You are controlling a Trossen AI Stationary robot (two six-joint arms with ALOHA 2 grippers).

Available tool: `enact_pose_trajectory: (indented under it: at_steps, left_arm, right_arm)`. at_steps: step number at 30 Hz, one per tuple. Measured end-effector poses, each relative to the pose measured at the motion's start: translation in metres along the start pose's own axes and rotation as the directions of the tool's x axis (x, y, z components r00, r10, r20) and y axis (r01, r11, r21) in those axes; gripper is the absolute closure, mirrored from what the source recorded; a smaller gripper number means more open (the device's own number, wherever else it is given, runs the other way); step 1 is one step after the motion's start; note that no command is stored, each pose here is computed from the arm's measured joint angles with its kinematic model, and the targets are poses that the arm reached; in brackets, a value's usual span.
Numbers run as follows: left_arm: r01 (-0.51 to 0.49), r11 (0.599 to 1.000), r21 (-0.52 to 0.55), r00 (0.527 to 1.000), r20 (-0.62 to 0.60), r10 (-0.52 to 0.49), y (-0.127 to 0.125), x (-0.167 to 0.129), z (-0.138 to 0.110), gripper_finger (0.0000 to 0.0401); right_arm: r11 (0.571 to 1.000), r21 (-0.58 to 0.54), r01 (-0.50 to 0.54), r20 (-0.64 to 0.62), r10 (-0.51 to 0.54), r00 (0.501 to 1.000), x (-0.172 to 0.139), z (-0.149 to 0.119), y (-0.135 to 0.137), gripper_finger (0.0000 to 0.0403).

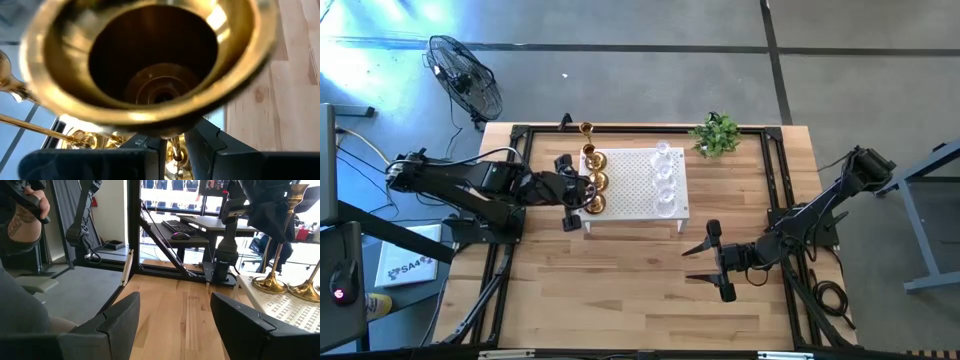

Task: Pick & Place candle stick holders
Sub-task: Put the gold candle holder on the shelf aligned with the other gold candle holders

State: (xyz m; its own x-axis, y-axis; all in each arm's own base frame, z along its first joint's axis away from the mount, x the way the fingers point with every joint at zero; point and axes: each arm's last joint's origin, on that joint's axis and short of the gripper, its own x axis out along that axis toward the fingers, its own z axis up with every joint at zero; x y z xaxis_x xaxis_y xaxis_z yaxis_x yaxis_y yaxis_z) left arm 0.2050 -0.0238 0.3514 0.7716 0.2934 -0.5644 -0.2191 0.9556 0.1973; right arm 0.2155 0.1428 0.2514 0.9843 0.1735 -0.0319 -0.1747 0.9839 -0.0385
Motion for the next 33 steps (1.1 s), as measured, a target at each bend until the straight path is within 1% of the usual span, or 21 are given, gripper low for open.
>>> enact_pose_trajectory:
  at_steps: [7,11,15,26,33]
  left_arm:
    - [0.001,1.000,0.004,1.000,-0.005,-0.001,-0.0003,-0.0002,-0.0006,0.0346]
    - [0.001,1.000,0.004,1.000,-0.006,-0.001,-0.0003,-0.0002,-0.0006,0.0337]
    - [0.004,1.000,0.004,1.000,-0.006,-0.004,-0.0004,-0.0002,-0.0007,0.0314]
    - [0.003,1.000,0.006,1.000,-0.027,-0.002,-0.0002,-0.0002,-0.0028,0.0230]
    - [0.003,1.000,0.008,1.000,-0.027,-0.002,-0.0002,-0.0002,-0.0028,0.0206]
  right_arm:
    - [1.000,0.000,0.000,0.000,0.000,1.000,0.0000,0.0000,0.0000,0.0167]
    - [1.000,0.000,0.000,0.000,0.000,1.000,0.0000,0.0000,0.0000,0.0167]
    - [1.000,0.000,0.000,0.000,0.000,1.000,0.0001,-0.0001,0.0000,0.0167]
    - [1.000,0.000,-0.006,0.000,0.006,1.000,0.0001,-0.0001,0.0001,0.0167]
    - [1.000,-0.003,-0.007,-0.007,0.007,1.000,0.0001,-0.0008,0.0002,0.0167]
